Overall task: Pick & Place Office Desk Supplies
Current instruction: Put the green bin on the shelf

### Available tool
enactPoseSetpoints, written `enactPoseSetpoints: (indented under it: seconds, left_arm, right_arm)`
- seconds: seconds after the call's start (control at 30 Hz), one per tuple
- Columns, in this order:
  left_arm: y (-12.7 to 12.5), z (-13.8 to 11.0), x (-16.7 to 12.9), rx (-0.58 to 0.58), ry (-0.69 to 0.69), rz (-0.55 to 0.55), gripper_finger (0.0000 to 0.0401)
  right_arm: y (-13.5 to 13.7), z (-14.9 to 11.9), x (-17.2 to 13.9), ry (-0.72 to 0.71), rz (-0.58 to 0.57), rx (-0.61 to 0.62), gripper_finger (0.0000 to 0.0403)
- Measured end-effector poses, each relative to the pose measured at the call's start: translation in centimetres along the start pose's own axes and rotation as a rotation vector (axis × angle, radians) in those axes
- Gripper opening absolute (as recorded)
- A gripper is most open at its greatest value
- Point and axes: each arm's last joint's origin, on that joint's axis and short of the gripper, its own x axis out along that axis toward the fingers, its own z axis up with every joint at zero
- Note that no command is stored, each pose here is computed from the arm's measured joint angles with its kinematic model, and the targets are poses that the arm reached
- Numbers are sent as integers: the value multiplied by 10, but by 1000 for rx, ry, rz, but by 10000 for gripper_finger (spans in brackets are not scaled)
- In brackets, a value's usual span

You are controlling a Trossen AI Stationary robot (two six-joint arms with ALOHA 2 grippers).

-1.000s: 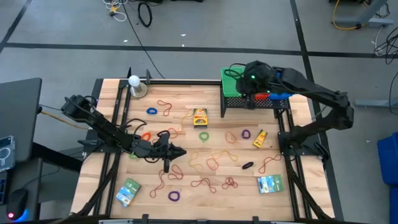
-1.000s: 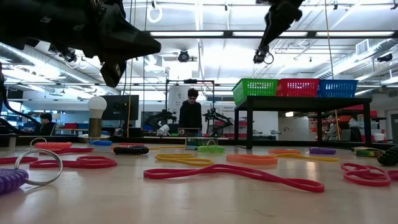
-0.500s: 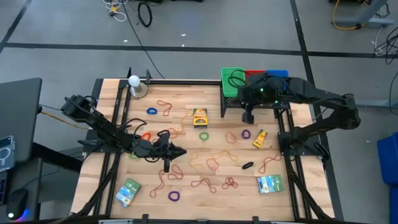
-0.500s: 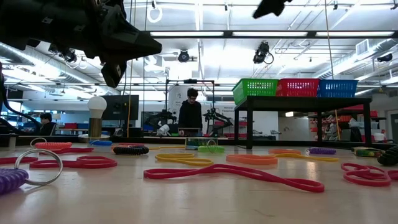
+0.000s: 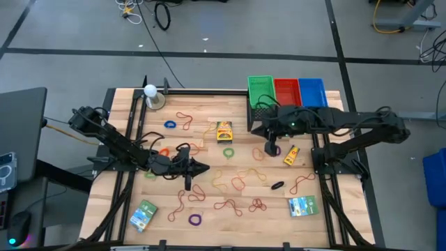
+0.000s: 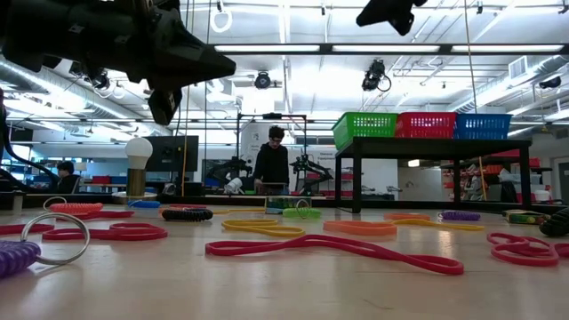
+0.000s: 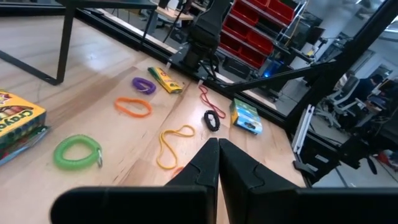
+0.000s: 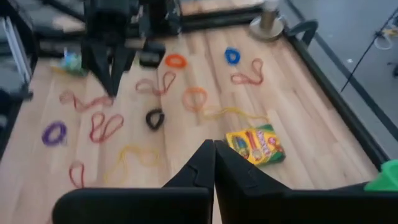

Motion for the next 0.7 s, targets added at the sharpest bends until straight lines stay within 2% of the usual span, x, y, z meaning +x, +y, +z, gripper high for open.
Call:
enactPoseSetpoints:
  seconds: [0.2, 0.7]
  left_arm:
    - [-2, 4, 0, -30, -38, -19, 14]
    - [-1, 11, 2, -131, -89, -27, 14]
  right_arm:
    - [-4, 4, -18, -69, -33, 27, 8]
    - [-4, 10, -23, -140, -17, 30, 9]
